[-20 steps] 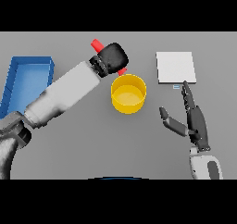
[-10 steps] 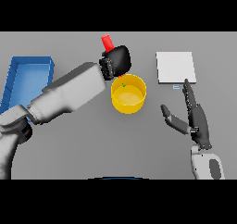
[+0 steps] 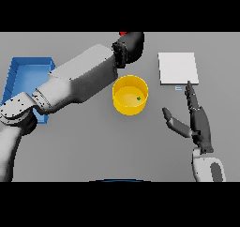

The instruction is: Pick up the red beaker and tilt it to pour out 1 green nut into yellow bowl. Pick up the yellow bowl and place it on the metallic measuring scale.

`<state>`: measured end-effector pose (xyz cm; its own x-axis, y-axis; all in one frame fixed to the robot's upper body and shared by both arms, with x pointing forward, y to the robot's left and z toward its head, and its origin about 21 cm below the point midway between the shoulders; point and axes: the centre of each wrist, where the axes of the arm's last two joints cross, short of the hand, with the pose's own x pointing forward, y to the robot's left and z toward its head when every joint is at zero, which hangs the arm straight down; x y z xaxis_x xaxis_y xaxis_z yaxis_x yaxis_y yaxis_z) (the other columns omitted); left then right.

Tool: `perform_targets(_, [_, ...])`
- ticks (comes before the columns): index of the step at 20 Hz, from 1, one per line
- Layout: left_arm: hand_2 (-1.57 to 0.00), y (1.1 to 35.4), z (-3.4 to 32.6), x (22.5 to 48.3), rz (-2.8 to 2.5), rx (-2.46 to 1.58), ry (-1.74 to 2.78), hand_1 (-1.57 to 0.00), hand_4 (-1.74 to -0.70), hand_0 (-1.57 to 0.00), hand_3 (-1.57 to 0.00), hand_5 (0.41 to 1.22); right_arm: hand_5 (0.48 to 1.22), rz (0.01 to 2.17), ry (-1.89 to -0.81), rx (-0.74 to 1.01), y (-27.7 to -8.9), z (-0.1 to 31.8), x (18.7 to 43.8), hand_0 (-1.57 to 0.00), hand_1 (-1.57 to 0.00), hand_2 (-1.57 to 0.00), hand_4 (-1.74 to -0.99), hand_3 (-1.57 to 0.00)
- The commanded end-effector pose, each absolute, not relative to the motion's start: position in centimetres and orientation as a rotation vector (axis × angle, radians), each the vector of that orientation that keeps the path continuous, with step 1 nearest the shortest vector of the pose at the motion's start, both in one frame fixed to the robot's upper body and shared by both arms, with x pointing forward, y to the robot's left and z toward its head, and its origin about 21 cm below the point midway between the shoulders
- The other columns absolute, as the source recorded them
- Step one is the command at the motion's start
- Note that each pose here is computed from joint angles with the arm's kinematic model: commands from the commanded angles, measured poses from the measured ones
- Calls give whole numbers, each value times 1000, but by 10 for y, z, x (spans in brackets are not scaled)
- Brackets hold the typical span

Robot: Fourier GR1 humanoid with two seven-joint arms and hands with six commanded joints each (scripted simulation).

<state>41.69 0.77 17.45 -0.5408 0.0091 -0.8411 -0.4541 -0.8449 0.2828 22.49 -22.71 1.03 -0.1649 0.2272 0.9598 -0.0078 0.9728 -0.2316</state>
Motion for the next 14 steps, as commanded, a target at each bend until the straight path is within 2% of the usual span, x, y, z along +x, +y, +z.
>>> perform_targets(1, [-1571, 6, 191, 421, 2407, -1351, 677, -1571, -1729, -1571, -1570, 1221, 565, 209, -1726, -163, -227, 14, 228, 1, 1, 1, -1138, 1])
perform_targets(3, [-1571, 6, 227, 430, 2389, -1442, 725, -1571, -1727, -1571, -1571, 1221, 557, 223, -1731, -171, -223, 14, 231, 1, 1, 1, -1133, 1])
perform_targets(9, [-1571, 60, 327, 461, 2456, -1888, 1143, -1571, -1728, -1571, -1571, 1221, 563, 230, -1758, -127, -227, 15, 230, 1, 1, 1, -1104, 1])
perform_targets(12, [-1571, 133, 360, 476, 2575, -2102, 1732, -1571, -1735, -1571, -1509, 1221, 578, 245, -1748, -102, -222, 12, 232, 1, 1, 1, -1105, 1])
perform_targets(14, [-1571, 184, 362, 482, 2580, -2104, 2201, -1571, -1737, -1571, -1520, 1221, 582, 243, -1747, -99, -224, 13, 233, 1, 1, 1, -1116, 1])
